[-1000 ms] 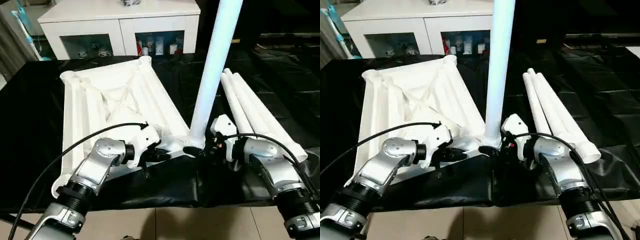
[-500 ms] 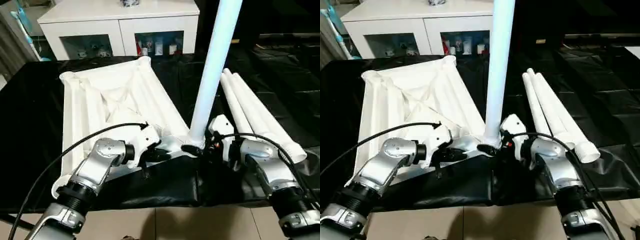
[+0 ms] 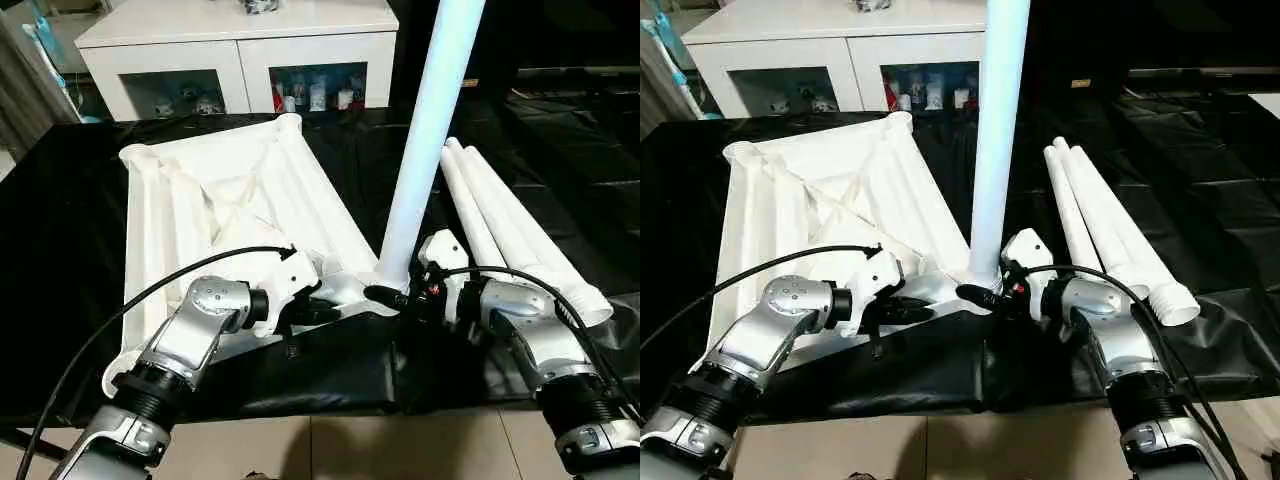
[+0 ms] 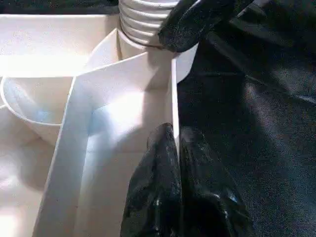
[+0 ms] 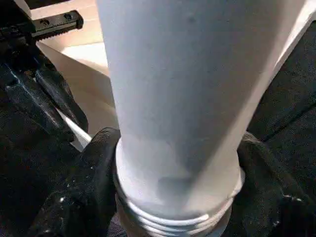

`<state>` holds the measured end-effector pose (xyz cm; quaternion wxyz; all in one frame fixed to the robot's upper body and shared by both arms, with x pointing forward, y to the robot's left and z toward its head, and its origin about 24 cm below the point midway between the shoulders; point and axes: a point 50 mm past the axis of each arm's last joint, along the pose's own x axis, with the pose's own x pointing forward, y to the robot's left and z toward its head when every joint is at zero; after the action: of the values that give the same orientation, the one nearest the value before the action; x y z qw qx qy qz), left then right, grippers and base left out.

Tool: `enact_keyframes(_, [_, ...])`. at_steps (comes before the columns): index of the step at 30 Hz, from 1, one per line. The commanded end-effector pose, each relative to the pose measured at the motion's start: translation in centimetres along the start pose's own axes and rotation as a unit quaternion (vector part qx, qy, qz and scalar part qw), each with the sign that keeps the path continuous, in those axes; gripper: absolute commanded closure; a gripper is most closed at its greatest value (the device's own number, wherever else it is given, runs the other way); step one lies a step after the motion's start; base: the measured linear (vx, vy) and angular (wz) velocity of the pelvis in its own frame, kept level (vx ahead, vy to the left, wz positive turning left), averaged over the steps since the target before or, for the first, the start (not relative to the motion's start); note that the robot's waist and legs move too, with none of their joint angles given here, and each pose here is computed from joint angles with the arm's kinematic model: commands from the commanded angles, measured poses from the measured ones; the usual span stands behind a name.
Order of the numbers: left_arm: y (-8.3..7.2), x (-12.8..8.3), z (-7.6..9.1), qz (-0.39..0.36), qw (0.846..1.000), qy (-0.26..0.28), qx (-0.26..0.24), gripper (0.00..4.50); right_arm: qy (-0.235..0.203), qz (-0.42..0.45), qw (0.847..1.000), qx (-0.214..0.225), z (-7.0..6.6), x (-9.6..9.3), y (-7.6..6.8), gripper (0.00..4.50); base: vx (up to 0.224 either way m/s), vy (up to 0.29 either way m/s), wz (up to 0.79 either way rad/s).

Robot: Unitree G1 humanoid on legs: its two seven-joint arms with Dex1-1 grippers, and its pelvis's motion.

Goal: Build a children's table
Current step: Pick table leg

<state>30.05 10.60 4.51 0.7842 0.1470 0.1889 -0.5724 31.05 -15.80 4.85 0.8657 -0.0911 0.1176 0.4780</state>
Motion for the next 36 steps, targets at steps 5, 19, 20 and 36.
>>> enact_keyframes(5, [0.7,0.7,-0.2,0.043,0.998,-0.012,-0.048,4.5,-0.032,-0.094,0.994,0.049,0.0,1.6,-0.4,1.76,0.0,0.0,0.0])
enact_keyframes(19, [2.3,6.2,1.5,0.215,0.963,0.012,-0.165,4.5,0.023,-0.298,0.944,0.138,0.1,9.2,1.8,1.76,0.0,0.0,0.0])
enact_keyframes(20, [2.2,6.4,1.6,0.213,0.964,0.014,-0.161,4.5,0.02,-0.3,0.943,0.14,0.3,9.5,1.9,1.76,0.0,0.0,0.0])
enact_keyframes(36, [1.5,5.8,0.9,0.159,0.981,0.021,-0.106,4.5,-0.009,-0.29,0.943,0.163,0.4,9.1,1.4,0.72,0.0,0.0,0.0])
